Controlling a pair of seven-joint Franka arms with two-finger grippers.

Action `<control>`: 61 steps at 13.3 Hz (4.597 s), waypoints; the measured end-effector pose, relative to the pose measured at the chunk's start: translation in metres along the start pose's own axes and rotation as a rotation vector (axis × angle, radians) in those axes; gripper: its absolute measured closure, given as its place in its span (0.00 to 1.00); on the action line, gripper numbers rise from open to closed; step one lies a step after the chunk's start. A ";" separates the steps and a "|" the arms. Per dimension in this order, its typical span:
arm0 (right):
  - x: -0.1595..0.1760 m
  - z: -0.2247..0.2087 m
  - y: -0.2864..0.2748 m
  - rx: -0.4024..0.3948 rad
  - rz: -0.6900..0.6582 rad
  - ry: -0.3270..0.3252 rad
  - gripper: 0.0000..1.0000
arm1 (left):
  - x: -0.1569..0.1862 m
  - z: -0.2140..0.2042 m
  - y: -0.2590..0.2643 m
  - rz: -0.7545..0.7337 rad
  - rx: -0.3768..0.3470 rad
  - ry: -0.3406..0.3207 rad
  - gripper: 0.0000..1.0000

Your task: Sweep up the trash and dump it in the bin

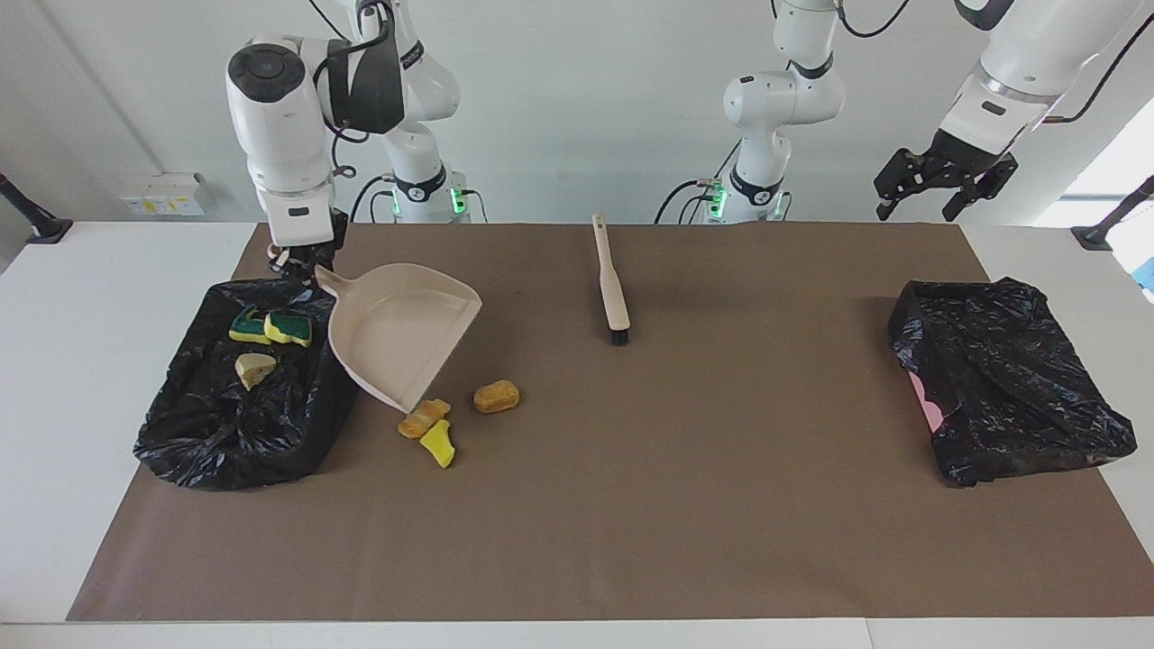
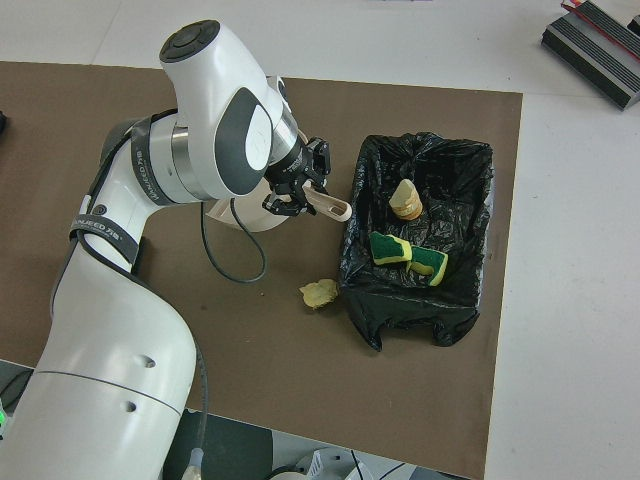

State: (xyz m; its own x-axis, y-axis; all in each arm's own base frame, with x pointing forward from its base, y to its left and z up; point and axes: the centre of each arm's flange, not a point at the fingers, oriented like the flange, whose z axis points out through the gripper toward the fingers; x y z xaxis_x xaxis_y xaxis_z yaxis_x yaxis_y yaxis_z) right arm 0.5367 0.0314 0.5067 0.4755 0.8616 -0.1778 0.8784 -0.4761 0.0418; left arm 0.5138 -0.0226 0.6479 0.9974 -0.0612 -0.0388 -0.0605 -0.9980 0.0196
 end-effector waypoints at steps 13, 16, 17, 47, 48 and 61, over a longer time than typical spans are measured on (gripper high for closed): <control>0.231 0.041 -0.086 0.097 0.632 0.183 0.68 | -0.001 0.004 0.000 0.000 0.001 0.002 0.00; 0.280 0.045 -0.105 0.157 0.843 0.177 0.68 | -0.001 0.004 0.000 0.000 0.001 0.002 0.00; 0.297 0.051 -0.111 0.174 0.906 0.160 0.68 | -0.001 0.004 0.000 0.000 0.001 0.002 0.00; 0.248 0.060 -0.330 0.271 1.038 0.034 0.00 | 0.083 0.110 0.217 0.003 -0.110 0.216 0.00; 0.247 0.064 -0.340 0.268 1.024 0.038 0.00 | 0.082 0.126 0.239 -0.001 -0.115 0.200 0.00; 0.267 0.115 -0.365 0.257 0.999 0.033 0.37 | 0.043 0.277 0.361 0.030 -0.091 0.051 0.00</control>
State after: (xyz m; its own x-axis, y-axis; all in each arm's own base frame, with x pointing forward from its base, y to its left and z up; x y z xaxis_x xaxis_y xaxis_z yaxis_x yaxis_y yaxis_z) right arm 0.3370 0.4152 0.3311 0.9871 0.0550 -0.1502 0.0470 -0.9973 -0.0562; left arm 0.5239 -0.3906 0.3767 0.9961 -0.0875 0.0145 -0.0886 -0.9899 0.1111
